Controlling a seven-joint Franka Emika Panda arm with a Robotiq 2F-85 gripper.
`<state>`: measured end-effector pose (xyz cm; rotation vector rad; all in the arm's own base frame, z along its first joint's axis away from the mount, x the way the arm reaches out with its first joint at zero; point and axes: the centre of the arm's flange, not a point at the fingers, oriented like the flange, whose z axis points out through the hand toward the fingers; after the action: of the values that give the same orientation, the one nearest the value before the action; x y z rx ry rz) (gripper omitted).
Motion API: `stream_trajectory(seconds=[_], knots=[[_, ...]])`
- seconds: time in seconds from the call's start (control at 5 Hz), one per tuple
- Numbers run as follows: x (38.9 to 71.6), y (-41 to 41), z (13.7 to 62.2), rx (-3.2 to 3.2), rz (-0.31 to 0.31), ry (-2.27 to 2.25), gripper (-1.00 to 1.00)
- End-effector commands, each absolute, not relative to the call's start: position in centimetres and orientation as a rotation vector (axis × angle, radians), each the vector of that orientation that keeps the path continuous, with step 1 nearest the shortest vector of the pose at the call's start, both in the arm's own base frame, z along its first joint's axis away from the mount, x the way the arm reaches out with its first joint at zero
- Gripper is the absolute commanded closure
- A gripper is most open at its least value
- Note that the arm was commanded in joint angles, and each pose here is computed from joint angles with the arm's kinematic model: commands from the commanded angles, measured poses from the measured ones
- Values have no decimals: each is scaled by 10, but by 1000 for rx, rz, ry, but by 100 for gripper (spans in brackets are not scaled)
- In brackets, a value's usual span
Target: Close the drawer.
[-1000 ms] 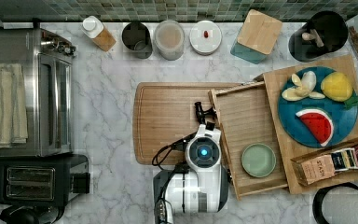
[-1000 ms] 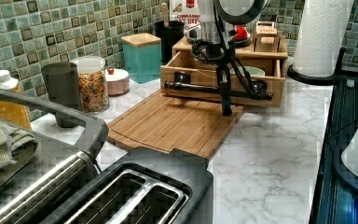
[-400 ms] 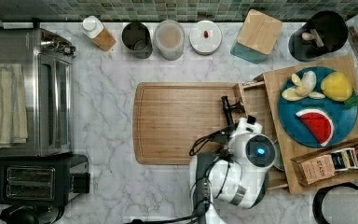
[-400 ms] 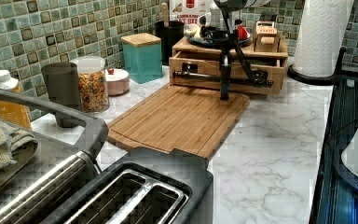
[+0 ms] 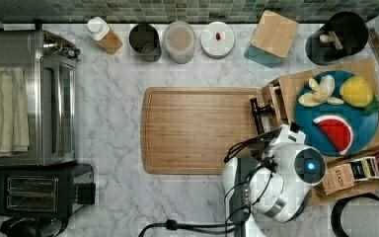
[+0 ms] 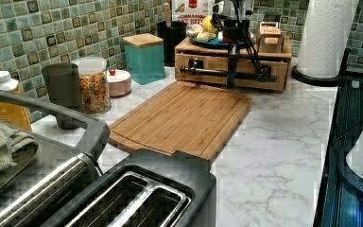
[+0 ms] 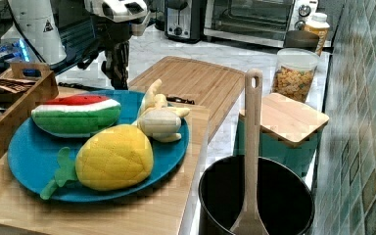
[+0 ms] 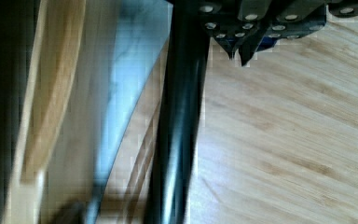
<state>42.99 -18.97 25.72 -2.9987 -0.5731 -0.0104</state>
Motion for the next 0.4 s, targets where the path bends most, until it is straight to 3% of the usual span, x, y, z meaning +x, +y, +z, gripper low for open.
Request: stream_trajectory(seconds=[0.2,0.4], knots=[[472,-314,346,-3286,-408,-529,100],[463,-296,370,-3342,-421,-461,100]])
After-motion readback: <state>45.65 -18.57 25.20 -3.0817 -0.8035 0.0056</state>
